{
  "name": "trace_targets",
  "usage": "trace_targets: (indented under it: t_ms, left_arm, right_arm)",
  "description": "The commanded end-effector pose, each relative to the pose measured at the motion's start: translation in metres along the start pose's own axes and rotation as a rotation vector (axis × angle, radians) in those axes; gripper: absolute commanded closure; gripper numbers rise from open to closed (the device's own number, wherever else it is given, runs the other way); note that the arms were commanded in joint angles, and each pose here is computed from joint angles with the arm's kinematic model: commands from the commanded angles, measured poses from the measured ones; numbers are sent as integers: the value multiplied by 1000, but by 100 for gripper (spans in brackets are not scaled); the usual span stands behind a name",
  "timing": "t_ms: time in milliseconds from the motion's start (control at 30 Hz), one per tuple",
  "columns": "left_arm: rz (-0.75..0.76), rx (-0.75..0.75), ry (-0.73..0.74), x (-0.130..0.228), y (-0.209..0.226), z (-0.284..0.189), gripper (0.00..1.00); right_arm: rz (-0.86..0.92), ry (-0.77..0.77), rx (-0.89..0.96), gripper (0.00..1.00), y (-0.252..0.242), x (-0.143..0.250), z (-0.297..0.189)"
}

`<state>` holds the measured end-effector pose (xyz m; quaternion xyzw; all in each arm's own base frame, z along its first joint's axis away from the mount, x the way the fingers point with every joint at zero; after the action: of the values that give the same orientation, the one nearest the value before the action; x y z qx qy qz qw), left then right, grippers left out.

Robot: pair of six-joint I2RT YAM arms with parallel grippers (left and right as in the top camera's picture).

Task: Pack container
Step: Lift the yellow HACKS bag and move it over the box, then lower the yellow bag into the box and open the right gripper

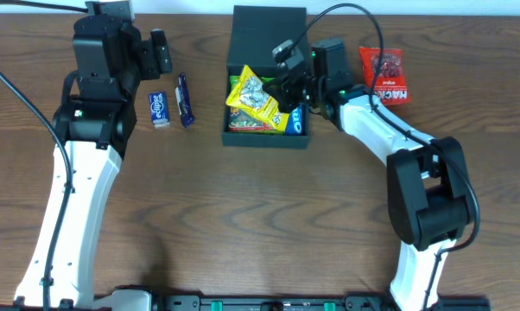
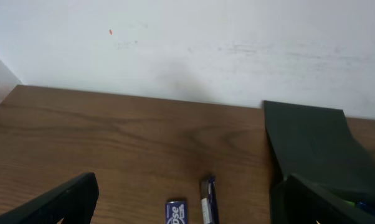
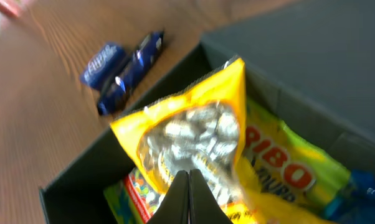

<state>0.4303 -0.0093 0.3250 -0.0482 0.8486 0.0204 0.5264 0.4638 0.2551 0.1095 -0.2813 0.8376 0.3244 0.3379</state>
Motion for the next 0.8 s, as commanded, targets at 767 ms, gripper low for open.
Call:
trace_targets:
  t_ms: [767]
  left_arm:
    - [0, -14, -32, -10, 3, -6, 5]
  right_arm:
    - [-105, 243, 123, 99, -10, 50, -8]
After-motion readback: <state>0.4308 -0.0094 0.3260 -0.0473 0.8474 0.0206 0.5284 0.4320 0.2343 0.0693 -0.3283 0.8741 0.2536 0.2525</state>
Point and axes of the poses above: each gripper's point midway between its finger pads, its own z axis out along the fingers, its own y axis along the line the jaws close on, x = y × z, the point moved 2 cm from there along -z, back along the fingers
